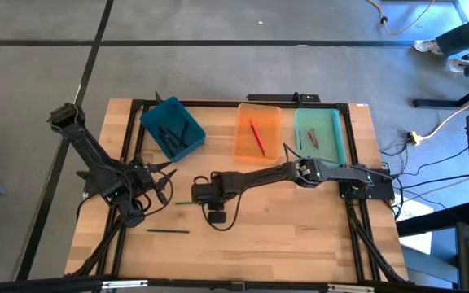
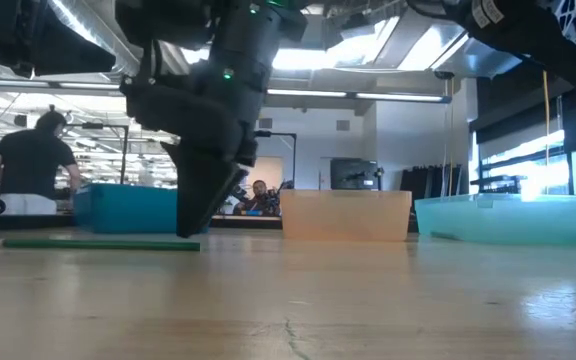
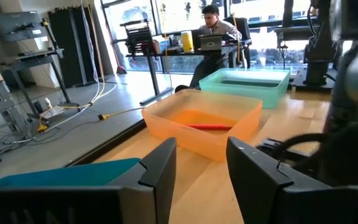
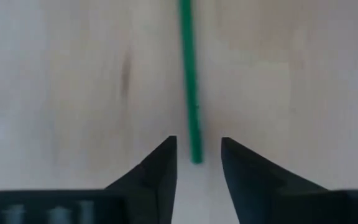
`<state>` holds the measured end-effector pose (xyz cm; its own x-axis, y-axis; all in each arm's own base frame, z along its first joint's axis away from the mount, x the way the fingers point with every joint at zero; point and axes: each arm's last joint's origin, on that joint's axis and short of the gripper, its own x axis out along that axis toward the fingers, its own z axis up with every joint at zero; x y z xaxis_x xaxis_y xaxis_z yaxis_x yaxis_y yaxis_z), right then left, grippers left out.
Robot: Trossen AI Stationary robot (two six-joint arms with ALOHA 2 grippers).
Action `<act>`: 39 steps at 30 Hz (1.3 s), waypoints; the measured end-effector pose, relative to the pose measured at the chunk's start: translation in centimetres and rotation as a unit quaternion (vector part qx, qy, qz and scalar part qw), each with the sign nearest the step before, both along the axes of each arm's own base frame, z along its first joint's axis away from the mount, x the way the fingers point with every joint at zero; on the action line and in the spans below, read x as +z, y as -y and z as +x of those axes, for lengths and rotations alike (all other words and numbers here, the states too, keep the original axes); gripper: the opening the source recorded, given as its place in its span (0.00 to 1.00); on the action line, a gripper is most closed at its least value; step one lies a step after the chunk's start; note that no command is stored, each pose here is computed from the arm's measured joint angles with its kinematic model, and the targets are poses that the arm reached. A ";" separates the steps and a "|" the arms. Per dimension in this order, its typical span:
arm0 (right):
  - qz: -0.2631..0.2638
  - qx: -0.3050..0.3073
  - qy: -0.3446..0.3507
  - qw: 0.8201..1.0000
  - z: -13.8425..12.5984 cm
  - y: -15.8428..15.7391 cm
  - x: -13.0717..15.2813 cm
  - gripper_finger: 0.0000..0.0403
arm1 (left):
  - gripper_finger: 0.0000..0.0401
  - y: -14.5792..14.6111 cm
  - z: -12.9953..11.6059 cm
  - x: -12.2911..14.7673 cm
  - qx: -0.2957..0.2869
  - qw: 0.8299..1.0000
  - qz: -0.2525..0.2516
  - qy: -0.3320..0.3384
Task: Sort crayons/erasers/pens/pencils in bins
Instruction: Put the green pencil into the orange bin
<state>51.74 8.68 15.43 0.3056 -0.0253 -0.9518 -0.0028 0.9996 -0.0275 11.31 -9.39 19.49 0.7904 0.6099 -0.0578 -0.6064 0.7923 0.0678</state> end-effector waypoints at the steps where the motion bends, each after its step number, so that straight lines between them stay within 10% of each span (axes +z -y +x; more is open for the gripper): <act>1: 0.000 -0.001 0.000 1.000 0.0 0.1 -0.1 0.33 | 0.34 0.0 0.0 0.0 0.000 1.000 0.000 0.000; 20: 0.015 0.024 -0.037 0.999 0.0 0.5 -2.0 0.03 | 0.34 0.0 0.0 0.0 -0.001 1.000 0.003 -0.004; 39: -0.011 -0.036 -0.083 0.996 -3.1 0.0 3.7 0.03 | 0.34 0.0 0.0 0.0 -0.003 1.000 0.002 -0.009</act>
